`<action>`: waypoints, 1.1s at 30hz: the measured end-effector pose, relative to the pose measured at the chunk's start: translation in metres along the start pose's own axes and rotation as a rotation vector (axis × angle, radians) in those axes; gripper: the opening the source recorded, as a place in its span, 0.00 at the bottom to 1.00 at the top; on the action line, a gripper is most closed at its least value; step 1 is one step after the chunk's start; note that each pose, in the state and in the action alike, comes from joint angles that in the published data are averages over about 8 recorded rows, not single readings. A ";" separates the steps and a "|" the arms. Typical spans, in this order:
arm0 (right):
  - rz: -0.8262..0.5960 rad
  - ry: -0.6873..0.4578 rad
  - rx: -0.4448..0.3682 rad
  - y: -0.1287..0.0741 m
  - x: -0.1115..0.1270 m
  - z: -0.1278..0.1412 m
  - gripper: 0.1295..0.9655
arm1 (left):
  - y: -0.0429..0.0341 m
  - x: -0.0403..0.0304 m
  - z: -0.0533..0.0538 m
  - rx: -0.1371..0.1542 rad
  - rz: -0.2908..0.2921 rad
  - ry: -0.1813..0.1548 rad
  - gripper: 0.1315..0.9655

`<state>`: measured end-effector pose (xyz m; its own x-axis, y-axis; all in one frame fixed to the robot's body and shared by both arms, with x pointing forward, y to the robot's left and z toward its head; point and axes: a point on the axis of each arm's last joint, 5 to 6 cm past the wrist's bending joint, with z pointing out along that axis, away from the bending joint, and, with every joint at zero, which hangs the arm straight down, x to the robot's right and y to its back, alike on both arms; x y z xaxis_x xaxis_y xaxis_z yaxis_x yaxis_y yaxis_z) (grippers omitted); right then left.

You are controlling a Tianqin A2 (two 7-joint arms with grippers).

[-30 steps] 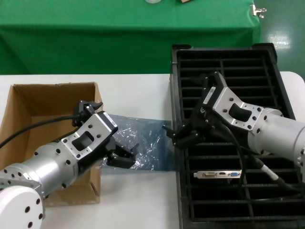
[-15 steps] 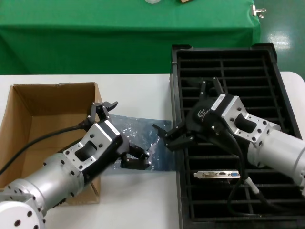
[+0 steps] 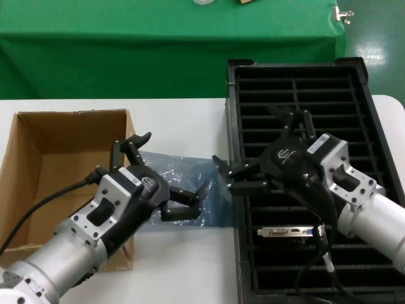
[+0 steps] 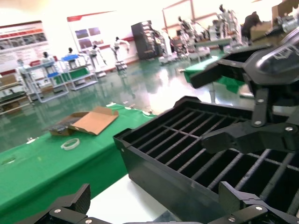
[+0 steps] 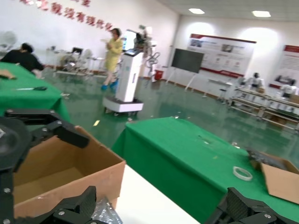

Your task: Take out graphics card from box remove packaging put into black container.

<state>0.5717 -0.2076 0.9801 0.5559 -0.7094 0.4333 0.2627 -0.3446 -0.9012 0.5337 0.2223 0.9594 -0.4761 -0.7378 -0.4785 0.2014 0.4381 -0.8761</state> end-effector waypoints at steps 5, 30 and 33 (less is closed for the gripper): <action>0.048 0.054 0.021 0.012 -0.003 -0.007 1.00 | 0.0109 0.0025 -0.003 0.033 -0.048 -0.037 1.00; 0.270 0.413 -0.022 0.083 -0.023 -0.057 1.00 | 0.0744 0.0141 -0.029 0.038 -0.306 -0.330 1.00; 0.293 0.462 -0.045 0.092 -0.026 -0.066 1.00 | 0.0830 0.0157 -0.034 0.019 -0.337 -0.373 1.00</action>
<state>0.5297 -0.2613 0.8858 0.1944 -0.9722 0.1306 0.1097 -0.1108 -0.9878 0.5137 0.2645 0.8813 -0.1797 -0.9716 -0.1543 0.1062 0.1368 -0.9849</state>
